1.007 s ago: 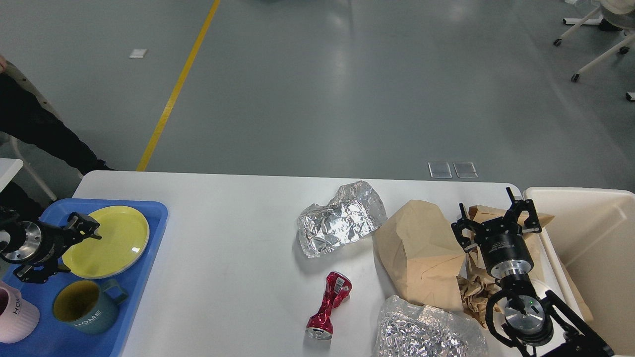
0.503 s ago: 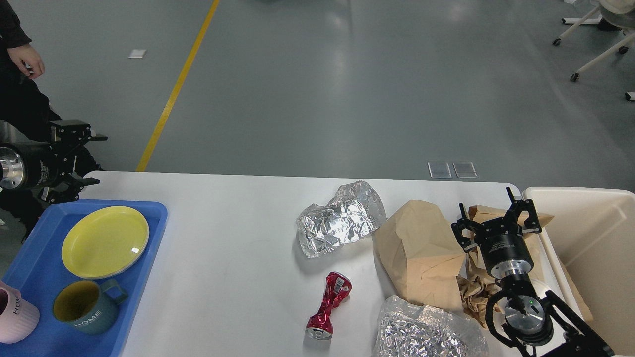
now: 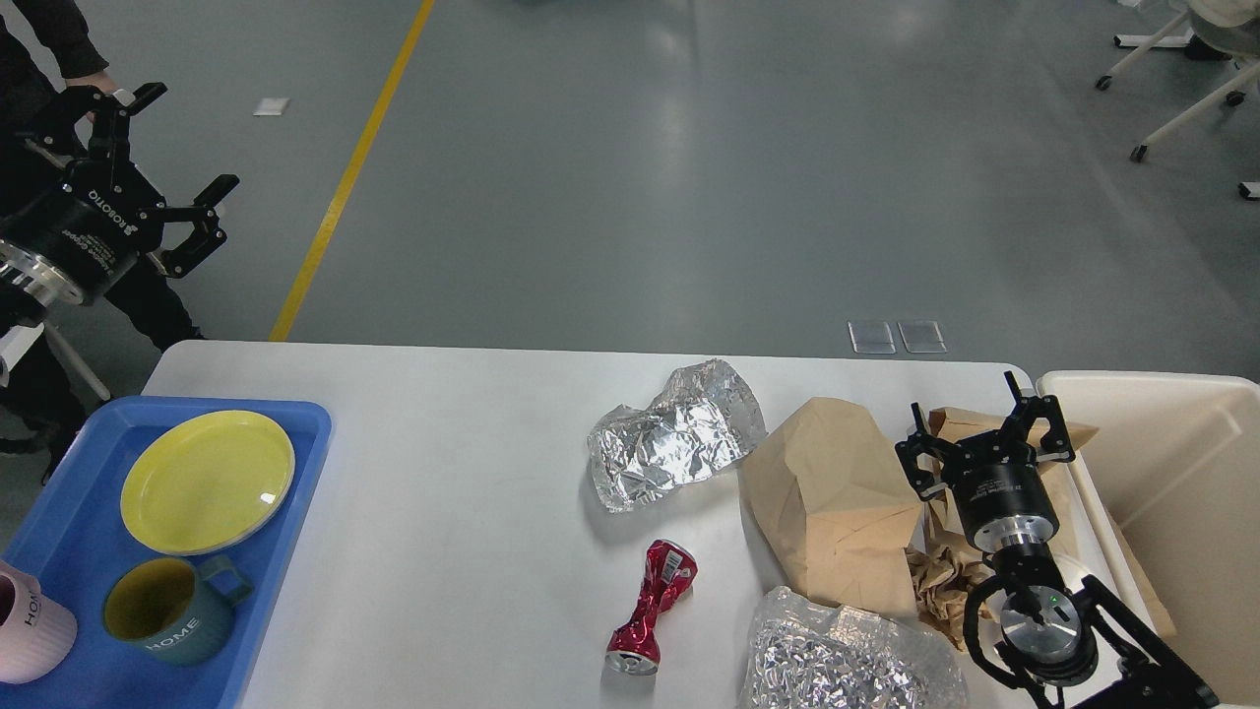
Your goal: Tidy desktop
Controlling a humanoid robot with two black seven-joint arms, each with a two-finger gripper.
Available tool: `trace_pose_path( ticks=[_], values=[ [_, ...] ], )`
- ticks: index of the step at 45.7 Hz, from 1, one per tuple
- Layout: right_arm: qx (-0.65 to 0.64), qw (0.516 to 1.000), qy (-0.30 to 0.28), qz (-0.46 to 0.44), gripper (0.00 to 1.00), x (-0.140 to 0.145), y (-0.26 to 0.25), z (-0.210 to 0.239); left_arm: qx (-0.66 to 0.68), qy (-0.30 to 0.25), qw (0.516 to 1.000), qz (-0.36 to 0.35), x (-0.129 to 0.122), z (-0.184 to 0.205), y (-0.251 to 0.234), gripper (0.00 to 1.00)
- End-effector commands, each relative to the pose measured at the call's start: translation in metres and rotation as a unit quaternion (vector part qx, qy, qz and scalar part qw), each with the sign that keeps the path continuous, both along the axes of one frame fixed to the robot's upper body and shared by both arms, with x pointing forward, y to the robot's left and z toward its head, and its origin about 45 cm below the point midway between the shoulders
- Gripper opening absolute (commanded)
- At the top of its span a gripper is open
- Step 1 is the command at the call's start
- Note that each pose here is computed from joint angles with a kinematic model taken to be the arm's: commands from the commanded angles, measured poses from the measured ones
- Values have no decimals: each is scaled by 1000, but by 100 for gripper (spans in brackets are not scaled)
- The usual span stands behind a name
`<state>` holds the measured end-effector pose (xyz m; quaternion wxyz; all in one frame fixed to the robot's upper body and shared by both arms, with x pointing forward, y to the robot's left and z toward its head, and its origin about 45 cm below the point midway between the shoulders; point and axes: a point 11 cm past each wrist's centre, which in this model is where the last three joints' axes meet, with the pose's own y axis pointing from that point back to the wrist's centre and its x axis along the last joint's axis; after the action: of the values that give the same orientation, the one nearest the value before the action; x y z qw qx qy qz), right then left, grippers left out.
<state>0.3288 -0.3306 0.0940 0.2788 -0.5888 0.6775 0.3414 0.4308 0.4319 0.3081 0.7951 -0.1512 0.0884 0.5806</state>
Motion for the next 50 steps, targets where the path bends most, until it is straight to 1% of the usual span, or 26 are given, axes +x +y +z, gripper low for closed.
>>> trace_pose_path(
  ticks=[1, 7, 11, 15, 16, 23, 27, 34, 44, 50],
  values=[
    [0, 1000, 0, 0, 100, 0, 0, 0, -30, 3, 999, 14, -20, -10, -12, 96],
    [0, 1000, 0, 0, 100, 0, 0, 0, -72, 16, 997, 7, -47, -15, -31, 96],
    [0, 1000, 0, 0, 100, 0, 0, 0, -86, 31, 995, 41, -53, -22, -26, 96],
    [0, 1000, 0, 0, 100, 0, 0, 0, -121, 73, 989, 45, -60, -47, -35, 96],
    [0, 1000, 0, 0, 100, 0, 0, 0, -149, 92, 983, 51, -64, -57, -35, 96],
    [0, 1000, 0, 0, 100, 0, 0, 0, -221, 145, 962, 73, -71, -85, -43, 96],
    [0, 1000, 0, 0, 100, 0, 0, 0, -227, 141, 961, 73, -75, -88, -41, 96],
    [0, 1000, 0, 0, 100, 0, 0, 0, -242, 125, 962, 35, -86, -91, -45, 96],
    [0, 1000, 0, 0, 100, 0, 0, 0, -240, 121, 962, 59, -86, -96, -29, 96],
    [-1, 1000, 0, 0, 100, 0, -1, 0, -248, 106, 961, 62, -83, -87, -26, 96]
  ],
)
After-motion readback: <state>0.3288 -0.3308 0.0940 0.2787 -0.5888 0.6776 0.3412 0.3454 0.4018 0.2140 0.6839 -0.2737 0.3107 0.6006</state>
